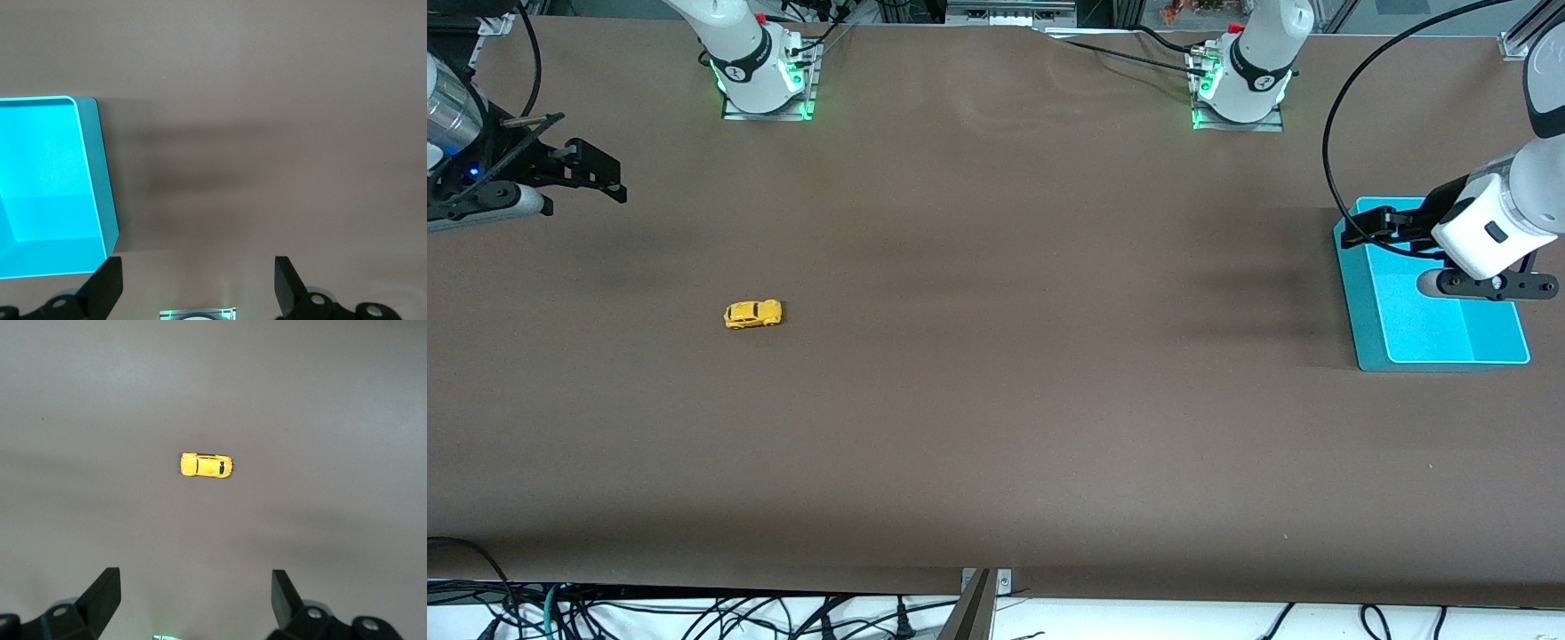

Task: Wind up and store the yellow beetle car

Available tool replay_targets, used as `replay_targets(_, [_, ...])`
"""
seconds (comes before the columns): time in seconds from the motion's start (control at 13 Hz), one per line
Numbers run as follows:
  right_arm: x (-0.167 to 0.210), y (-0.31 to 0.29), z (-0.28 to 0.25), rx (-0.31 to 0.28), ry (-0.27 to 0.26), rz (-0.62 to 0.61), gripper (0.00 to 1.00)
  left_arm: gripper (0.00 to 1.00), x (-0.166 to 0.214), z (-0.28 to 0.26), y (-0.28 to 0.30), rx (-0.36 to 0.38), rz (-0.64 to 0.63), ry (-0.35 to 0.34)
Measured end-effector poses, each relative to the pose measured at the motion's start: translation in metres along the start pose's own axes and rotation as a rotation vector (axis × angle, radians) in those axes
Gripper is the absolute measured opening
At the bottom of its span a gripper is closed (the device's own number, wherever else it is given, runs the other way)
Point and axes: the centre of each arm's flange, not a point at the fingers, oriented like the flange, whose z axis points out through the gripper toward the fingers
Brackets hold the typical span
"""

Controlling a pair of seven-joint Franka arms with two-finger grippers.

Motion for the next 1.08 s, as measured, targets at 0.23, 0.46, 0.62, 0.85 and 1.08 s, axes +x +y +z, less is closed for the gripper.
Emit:
replay_targets(0.23, [-0.001, -0.001, 0.0, 0.001, -0.007, 0.016, 1.0, 1.0, 0.0, 0.0, 0.0, 0.0, -0.001, -0.001])
replay_targets(0.46, [-0.001, -0.001, 0.0, 0.001, -0.007, 0.018, 1.0, 1.0, 0.0, 0.0, 0.0, 0.0, -0.001, -0.001])
replay_targets(0.62, [0.0, -0.001, -0.002, -0.012, -0.005, 0.017, 1.0, 1.0, 0.0, 0.0, 0.0, 0.0, -0.001, -0.001])
replay_targets(0.85, [0.003, -0.006, 0.004, -0.027, -0.017, 0.009, 1.0, 1.0, 0.0, 0.0, 0.0, 0.0, -0.001, -0.001])
replay_targets(1.08, [0.007, -0.01, 0.009, -0.03, -0.029, 0.002, 1.0, 1.0, 0.0, 0.0, -0.001, 0.0, -0.001, -0.001])
